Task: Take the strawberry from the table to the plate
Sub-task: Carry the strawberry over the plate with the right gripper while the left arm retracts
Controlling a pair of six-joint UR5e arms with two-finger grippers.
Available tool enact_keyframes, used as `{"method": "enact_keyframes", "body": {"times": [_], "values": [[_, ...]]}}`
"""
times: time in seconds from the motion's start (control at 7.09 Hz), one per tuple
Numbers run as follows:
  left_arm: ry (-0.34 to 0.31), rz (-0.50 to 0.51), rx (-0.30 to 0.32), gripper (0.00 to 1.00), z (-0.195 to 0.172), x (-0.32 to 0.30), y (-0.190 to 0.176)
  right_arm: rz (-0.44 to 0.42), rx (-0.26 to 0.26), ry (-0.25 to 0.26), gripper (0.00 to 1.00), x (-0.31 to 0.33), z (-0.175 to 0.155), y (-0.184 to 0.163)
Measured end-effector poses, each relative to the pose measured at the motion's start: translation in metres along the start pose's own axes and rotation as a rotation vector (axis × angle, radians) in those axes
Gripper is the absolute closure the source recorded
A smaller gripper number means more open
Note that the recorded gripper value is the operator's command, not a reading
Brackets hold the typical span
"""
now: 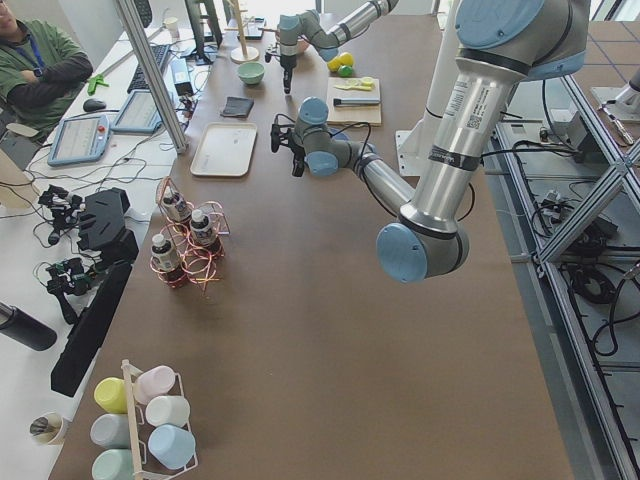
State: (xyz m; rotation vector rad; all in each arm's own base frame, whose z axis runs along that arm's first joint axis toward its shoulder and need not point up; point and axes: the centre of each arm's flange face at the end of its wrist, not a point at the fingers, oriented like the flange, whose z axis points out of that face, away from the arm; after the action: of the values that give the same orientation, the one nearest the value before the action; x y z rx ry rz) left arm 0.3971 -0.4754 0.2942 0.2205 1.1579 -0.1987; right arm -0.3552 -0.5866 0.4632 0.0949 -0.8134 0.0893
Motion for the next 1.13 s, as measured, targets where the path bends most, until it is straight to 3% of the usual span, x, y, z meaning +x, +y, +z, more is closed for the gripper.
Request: {"method": "enact_keyframes", "body": {"times": [0.28,0.56,0.85,1.13], "values": [[0.003,0.006,-0.006,0.02,-0.023,-0.017,-0.029,-0.004,0.017,-0.063,1.00,-0.027,-0.040,-0.018],[-0.037,0.056,0.035,0.02,-0.055,-0.047,-0.070,0.005,0.016,-0.101,1.00,-0.092,-0.064,-0.008],[-0.149,0.213,0.075,0.02,-0.115,-0.095,-0.110,0.021,0.021,-0.131,1.00,-0.182,-0.058,0.036],[-0.237,0.342,0.091,0.02,-0.159,-0.158,-0.120,-0.016,-0.003,-0.160,1.00,-0.250,-0.039,0.098]]}}
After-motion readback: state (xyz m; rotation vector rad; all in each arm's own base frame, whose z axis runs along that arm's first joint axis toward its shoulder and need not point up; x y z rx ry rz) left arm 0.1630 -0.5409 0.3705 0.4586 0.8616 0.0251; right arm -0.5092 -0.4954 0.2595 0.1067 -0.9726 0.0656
